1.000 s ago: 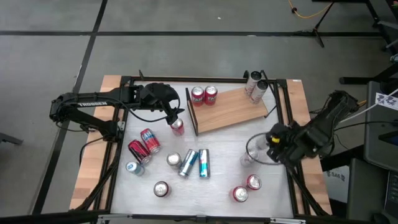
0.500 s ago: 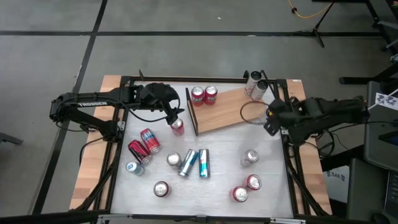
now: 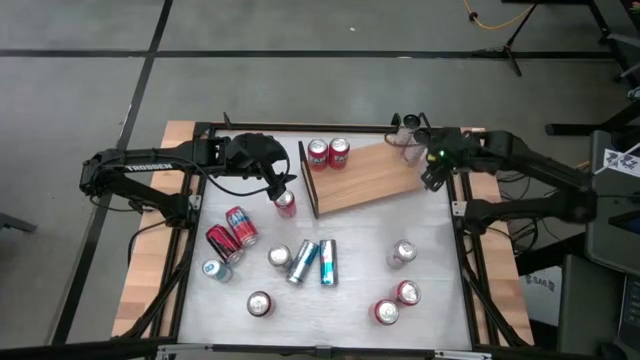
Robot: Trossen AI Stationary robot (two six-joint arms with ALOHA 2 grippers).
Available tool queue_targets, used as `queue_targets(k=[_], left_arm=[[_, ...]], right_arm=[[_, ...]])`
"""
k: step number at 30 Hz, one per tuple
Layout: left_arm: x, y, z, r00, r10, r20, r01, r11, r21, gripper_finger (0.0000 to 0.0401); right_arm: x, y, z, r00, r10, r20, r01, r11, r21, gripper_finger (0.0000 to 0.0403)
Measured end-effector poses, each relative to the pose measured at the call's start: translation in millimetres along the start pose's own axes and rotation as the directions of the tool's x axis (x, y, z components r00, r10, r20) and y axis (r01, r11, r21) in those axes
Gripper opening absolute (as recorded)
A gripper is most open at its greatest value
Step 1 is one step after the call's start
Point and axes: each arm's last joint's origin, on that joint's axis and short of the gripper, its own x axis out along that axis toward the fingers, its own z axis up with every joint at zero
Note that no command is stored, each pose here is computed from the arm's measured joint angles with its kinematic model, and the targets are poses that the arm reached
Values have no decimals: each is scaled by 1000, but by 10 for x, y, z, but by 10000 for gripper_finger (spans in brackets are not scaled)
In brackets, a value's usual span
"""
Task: Place canned beverage on shelf
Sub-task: Put the black soda can on the shelf
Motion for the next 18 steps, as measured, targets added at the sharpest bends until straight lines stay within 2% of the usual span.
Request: queue_targets(k=[12, 18], left_arm=[[0, 1, 0, 1000, 1, 0, -1, 1000, 0, 302], [0, 0, -1, 1000, 0, -1, 0, 1000, 0, 302]], right_arm=[[147, -232, 118, 997, 75, 15, -76, 995, 58, 237], [322, -247, 63, 995, 92, -36, -90, 995, 53, 237]])
